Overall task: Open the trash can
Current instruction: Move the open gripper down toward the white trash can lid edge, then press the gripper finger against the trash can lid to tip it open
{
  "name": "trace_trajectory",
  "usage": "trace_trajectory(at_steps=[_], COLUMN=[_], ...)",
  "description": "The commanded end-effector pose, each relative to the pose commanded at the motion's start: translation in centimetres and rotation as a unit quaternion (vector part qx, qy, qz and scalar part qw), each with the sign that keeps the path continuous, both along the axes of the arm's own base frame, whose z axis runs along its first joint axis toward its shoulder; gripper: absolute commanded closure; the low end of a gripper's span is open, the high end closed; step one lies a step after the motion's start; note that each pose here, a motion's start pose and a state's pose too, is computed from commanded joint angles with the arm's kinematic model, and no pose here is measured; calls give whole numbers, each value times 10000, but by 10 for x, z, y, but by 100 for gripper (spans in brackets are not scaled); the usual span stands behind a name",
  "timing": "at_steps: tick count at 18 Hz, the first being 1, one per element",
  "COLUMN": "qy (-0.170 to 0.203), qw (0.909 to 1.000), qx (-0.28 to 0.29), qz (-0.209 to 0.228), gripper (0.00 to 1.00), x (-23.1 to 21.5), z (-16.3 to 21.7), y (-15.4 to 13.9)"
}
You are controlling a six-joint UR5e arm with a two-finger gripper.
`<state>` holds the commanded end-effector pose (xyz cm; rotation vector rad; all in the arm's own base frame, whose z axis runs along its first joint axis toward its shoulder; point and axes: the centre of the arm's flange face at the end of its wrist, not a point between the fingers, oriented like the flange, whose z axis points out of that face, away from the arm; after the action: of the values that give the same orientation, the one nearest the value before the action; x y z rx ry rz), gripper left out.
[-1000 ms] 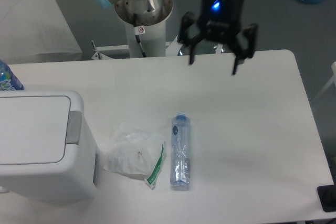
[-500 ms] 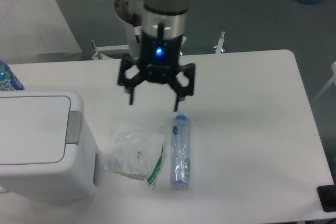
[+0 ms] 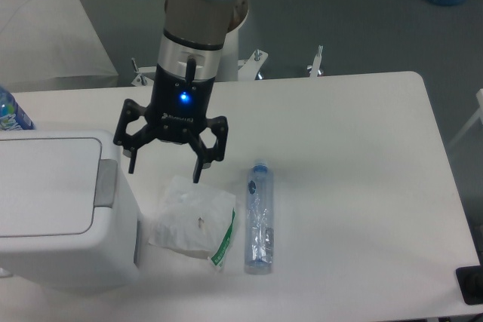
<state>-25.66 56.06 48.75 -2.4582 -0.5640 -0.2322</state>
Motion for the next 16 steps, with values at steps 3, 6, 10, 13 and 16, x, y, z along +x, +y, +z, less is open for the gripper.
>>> trace_trajectory(at_steps=[3,6,10,13,16], qy=[-30,-30,-40,-35,-50], qw=[10000,9999,9999,9999,9999], qx=[-45,-45,-67,-77,-95], qz=[-42,-89,-85,-88,-88], gripper=[0,0,0,0,0], x=[2,5,5,5,5], z=[-7,-10,-13,-14,-16], y=[5,10,11,11,11])
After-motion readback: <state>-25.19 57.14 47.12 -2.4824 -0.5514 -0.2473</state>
